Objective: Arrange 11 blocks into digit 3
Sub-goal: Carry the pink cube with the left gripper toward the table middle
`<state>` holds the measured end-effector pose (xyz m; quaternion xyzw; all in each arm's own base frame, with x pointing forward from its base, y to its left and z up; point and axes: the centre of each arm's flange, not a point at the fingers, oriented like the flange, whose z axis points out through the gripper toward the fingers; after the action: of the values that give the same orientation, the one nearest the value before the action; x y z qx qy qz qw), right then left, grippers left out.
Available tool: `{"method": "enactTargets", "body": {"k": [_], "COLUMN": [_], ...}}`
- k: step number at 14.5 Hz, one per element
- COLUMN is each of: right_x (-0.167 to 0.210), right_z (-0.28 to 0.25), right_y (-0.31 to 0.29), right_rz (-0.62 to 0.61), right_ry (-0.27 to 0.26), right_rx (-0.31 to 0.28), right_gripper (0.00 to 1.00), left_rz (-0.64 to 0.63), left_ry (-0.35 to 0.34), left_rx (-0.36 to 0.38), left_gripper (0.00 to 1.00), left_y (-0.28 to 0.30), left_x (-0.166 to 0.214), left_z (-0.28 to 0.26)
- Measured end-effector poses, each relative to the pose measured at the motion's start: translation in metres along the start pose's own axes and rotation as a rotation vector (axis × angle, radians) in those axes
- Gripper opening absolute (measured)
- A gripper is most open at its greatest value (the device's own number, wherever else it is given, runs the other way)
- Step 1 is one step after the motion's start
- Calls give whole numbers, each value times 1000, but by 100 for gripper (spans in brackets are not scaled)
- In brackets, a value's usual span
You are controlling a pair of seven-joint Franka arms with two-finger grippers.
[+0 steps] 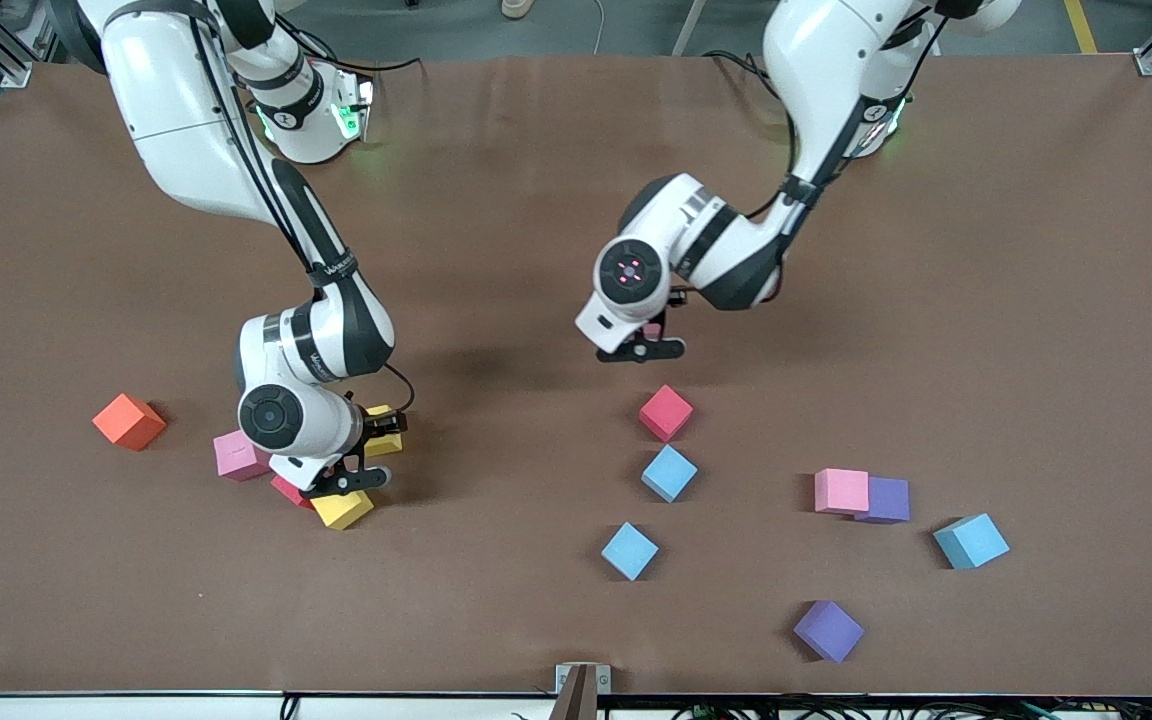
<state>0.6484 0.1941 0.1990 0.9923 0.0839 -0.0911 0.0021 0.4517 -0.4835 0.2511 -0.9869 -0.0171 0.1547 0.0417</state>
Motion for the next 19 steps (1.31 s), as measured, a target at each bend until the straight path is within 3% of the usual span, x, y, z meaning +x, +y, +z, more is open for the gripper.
{"method": "enactTargets", "body": {"k": [1,5,10,14,19], "right_x": [0,0,-26,-42,-41], "right_z": [-1,-18,-123,-161,-164], "right_y": [-1,-5,-5,-1,23], "right_rz": [33,207,390,426,484], "right_ry": [2,-17,-36,-26,-35], "right_rx": [1,0,24,34,33], "right_gripper": [59,57,57,57,57], "left_rz": [-5,10,53,89,87], "left_ry": [4,-13,-49,-64,-88], "left_rx": [-16,-60,-53,-48,-14], "left_gripper": [26,26,26,26,26], "left_y": [14,53,81,98,98], "left_x": [-9,-40,-76,-106,-107], "left_z": [5,27,52,60,85]}}
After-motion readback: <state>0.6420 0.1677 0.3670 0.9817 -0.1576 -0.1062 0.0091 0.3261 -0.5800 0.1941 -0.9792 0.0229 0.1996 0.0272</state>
